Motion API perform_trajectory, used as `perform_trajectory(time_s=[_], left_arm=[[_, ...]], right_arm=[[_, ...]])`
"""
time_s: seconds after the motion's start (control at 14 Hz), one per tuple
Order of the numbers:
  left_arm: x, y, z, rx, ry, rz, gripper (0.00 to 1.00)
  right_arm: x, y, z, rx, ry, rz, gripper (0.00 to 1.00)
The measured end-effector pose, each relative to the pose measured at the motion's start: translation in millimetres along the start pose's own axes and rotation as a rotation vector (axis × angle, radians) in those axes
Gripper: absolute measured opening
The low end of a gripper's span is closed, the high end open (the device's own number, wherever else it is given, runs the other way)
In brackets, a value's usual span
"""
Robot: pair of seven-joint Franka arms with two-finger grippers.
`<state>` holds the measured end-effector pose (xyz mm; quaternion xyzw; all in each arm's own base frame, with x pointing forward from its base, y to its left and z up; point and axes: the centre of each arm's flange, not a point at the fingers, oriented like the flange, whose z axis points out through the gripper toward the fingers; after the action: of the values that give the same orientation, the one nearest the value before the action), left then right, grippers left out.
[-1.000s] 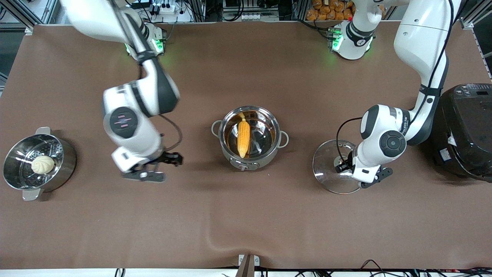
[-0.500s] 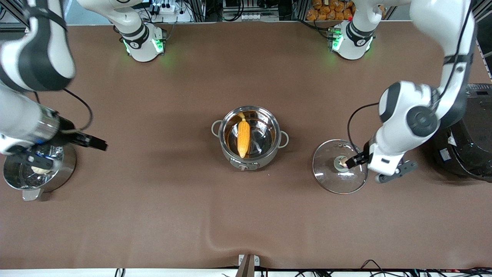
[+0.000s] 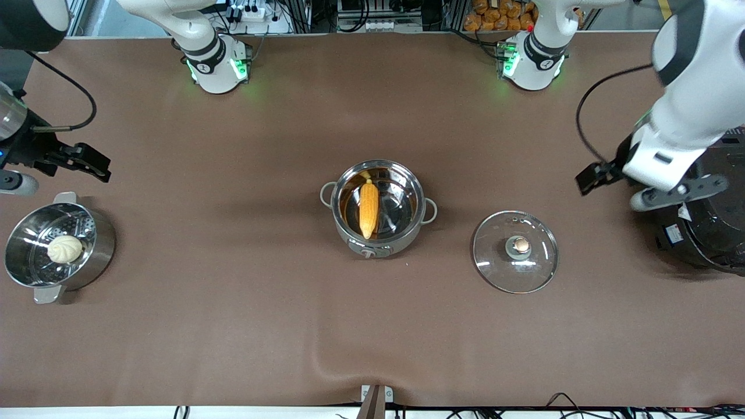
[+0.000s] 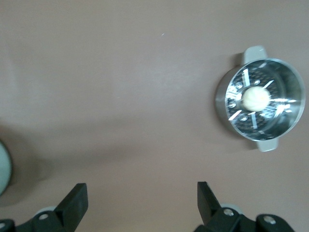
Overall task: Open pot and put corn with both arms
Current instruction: 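Release the lid on the table and raise both grippers away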
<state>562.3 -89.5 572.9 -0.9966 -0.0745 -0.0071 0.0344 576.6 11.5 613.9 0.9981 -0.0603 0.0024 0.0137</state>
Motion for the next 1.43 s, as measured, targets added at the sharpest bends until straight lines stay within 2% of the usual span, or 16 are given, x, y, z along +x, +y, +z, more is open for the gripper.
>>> perform_trajectory(time_s=[0.07, 0.14, 0.29, 0.5, 0.64, 1.0, 1.21, 1.43], left_arm=[[-6, -8, -17, 0.005, -0.011, 0.042, 1.00], [-10, -14, -31, 0.008, -0.019, 0.088, 1.00], [-13, -31, -55, -0.001, -0.036, 0.169, 1.00], [-21, -40, -85, -0.043, -0.056, 0.203, 1.00], [-24, -35, -88, -0.071, -0.068, 0.212, 1.00], [-23, -33, -85, -0.078, -0.080, 0.216, 1.00], [-23, -33, -86, -0.078, -0.080, 0.215, 1.00], [-24, -33, -86, -0.078, -0.080, 0.215, 1.00]], right_arm=[[3, 18, 4, 0.051, -0.008, 0.023, 1.00], [6, 36, 5, 0.069, -0.006, 0.039, 1.00], [7, 54, 6, 0.064, -0.002, 0.051, 1.00], [6, 56, 5, -0.015, 0.005, -0.044, 1.00], [6, 59, 5, -0.030, 0.003, -0.067, 1.00], [5, 58, 5, -0.031, -0.003, -0.054, 1.00], [5, 55, 4, 0.006, -0.003, -0.055, 1.00], [4, 54, 2, 0.015, 0.001, -0.055, 1.00]])
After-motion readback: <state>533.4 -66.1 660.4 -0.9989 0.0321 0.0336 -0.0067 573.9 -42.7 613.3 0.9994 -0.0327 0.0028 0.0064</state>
